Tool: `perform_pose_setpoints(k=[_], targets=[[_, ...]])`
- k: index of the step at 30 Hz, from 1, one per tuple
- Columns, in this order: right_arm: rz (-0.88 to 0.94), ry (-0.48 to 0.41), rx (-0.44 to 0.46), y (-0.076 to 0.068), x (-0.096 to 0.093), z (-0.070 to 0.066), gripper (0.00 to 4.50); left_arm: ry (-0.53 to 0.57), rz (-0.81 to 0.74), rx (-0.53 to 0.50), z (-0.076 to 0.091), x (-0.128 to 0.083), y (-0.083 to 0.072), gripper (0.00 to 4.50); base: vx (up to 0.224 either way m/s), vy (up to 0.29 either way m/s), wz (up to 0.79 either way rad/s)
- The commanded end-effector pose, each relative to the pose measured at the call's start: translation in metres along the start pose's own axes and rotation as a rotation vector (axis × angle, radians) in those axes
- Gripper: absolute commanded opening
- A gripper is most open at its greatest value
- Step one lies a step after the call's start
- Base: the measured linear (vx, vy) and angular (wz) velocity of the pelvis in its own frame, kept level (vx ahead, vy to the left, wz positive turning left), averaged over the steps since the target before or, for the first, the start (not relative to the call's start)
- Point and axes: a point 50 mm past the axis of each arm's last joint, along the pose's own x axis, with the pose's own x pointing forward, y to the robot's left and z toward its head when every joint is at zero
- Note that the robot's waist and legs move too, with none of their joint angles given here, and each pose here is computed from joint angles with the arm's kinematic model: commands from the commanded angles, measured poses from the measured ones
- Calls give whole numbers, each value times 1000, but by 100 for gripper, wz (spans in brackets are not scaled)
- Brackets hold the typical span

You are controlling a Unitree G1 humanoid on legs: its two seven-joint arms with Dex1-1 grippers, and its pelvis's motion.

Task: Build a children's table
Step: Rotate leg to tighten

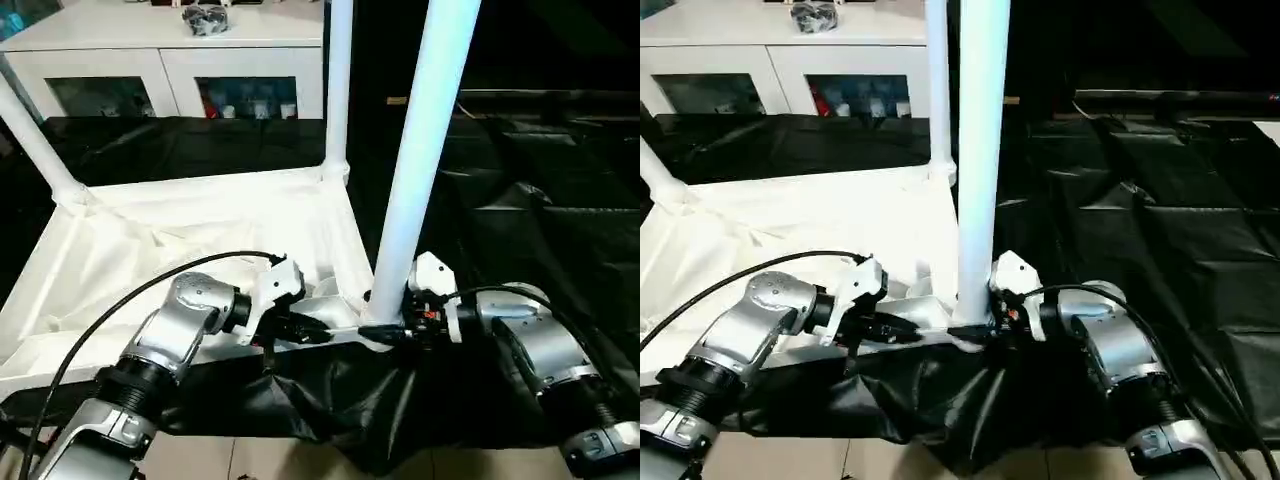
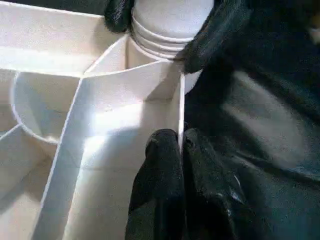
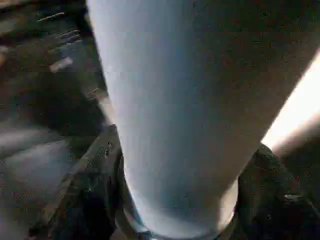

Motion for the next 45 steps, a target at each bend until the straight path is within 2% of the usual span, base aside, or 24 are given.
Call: perform_pose_setpoints(k=[1, 2, 3, 10, 13, 14, 15, 16, 18, 20, 21, 22, 24, 26, 28, 33, 38, 39, 45], targets=[[-37, 3, 44, 9, 27, 1, 269, -75, 12, 36, 27, 24, -3, 0, 0, 0, 0], [-126, 10, 85, 5, 33, -1, 269, -78, 54, 24, 30, 29, -1, 0, 0, 0, 0], [-126, 10, 85, 5, 33, -1, 269, -78, 54, 24, 30, 29, -1, 0, 0, 0, 0], [-500, 64, 184, -6, 58, -4, 268, -100, 211, -23, 46, 54, 6, 0, 0, 0, 0], [-516, 70, 131, -5, 64, -1, 268, -112, 205, -24, 50, 59, 4, 0, 0, 0, 0], [-507, 68, 128, -4, 65, -1, 268, -114, 195, -17, 51, 60, 3, 0, 0, 0, 0], [-479, 38, 178, -4, 65, 0, 303, -111, 182, -2, 51, 61, 2, 0, 0, 0, 0], [-472, 29, 190, -5, 65, 1, 324, -110, 179, 1, 50, 61, 2, 0, 0, 0, 0], [-419, -16, 224, -5, 63, 6, 340, -101, 169, 26, 47, 58, 2, 0, 0, 0, 0], [-404, -17, 207, -5, 63, 7, 352, -101, 159, 28, 45, 56, 2, 0, 0, 0, 0], [-384, -19, 171, -5, 62, 9, 378, -103, 137, 31, 44, 55, 1, 0, 0, 0, 0], [-357, -22, 134, -5, 60, 10, 384, -105, 111, 39, 42, 53, 0, 0, 0, 0, 0], [-326, -26, 102, -6, 57, 12, 384, -104, 90, 45, 41, 50, -1, 0, 0, 0, 0], [-253, -25, 23, -8, 48, 14, 384, -99, 29, 58, 37, 44, -4, 0, 0, 0, 0], [-198, -35, -18, -9, 39, 16, 384, -93, -17, 69, 34, 39, -6, 0, 0, 0, 0], [-41, -55, -76, -9, 16, 19, 384, -88, -145, 93, 28, 24, -13, 0, 0, 0, 0], [108, -43, -81, -2, 0, 16, 384, -70, -201, 102, 23, 13, -15, 0, 0, 0, 0], [126, -40, -80, -1, -1, 15, 358, -67, -208, 103, 22, 11, -15, 0, 0, 0, 0], [185, -42, -65, 5, -7, 14, 313, -39, -256, 103, 17, 2, -18, 0, 0, 0, 0]])
